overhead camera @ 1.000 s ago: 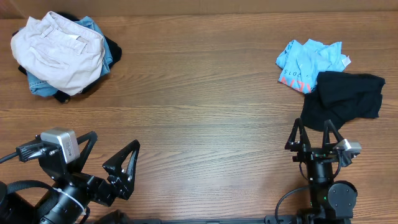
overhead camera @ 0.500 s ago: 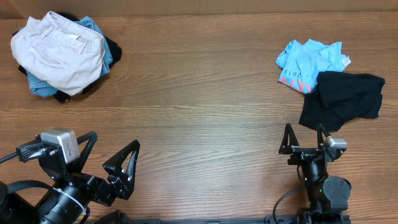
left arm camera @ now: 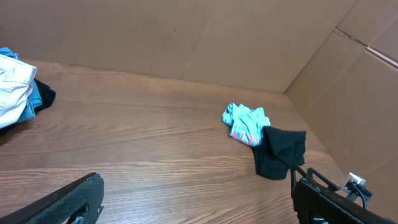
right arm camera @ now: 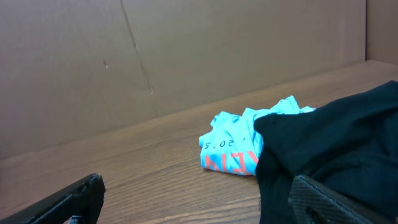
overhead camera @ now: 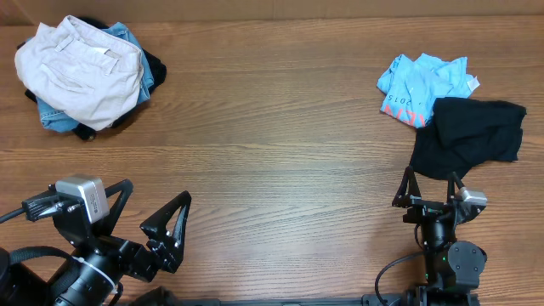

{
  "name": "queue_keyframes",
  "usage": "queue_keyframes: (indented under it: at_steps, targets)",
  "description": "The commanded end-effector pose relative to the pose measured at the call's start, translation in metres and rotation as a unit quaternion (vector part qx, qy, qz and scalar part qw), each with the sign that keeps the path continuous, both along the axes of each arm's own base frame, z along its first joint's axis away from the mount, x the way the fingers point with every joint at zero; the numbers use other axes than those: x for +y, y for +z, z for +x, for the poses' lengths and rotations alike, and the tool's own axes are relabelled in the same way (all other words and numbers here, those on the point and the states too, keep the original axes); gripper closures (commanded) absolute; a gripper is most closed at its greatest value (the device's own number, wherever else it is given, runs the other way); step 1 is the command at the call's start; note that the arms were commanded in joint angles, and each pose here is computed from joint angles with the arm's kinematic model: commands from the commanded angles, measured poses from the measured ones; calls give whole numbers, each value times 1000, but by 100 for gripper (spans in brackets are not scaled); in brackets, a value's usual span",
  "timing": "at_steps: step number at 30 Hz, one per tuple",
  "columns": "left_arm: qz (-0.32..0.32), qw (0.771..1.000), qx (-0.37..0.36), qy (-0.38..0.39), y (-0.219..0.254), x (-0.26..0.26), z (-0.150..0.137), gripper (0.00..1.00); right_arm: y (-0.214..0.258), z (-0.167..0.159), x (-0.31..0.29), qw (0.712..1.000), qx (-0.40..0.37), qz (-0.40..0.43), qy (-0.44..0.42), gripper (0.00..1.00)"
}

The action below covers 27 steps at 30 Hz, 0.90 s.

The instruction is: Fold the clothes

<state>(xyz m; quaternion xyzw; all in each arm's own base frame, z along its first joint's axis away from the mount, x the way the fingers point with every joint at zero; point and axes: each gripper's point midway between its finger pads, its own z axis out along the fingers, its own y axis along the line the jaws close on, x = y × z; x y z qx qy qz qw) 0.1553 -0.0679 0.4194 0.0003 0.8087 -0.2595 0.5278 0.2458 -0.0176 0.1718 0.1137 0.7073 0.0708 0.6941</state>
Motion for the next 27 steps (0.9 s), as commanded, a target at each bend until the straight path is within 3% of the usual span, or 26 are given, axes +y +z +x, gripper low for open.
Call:
queue_keyframes:
  at_steps: [1,7,11,16,22,27]
  targets:
    - [8,1000,-4,-2,-1,0,0,0,-2,0,-1,1000,-2,-2,-1,0]
    - [-21,998,51,38,-24,12,12,0,-2,0,-1,1000,-2,-2,-1,0]
    - [6,998,-36,44,-50,13,45,0,-2,0,-1,1000,-2,-2,-1,0]
    - [-16,991,-114,69,-121,14,78,0,-2,0,-1,1000,-2,-2,-1,0]
    - [-10,979,-172,106,-202,27,87,0,-2,0,-1,1000,-2,-2,-1,0]
    - [33,973,-184,136,-239,40,93,0,-2,0,-1,1000,-2,-2,-1,0]
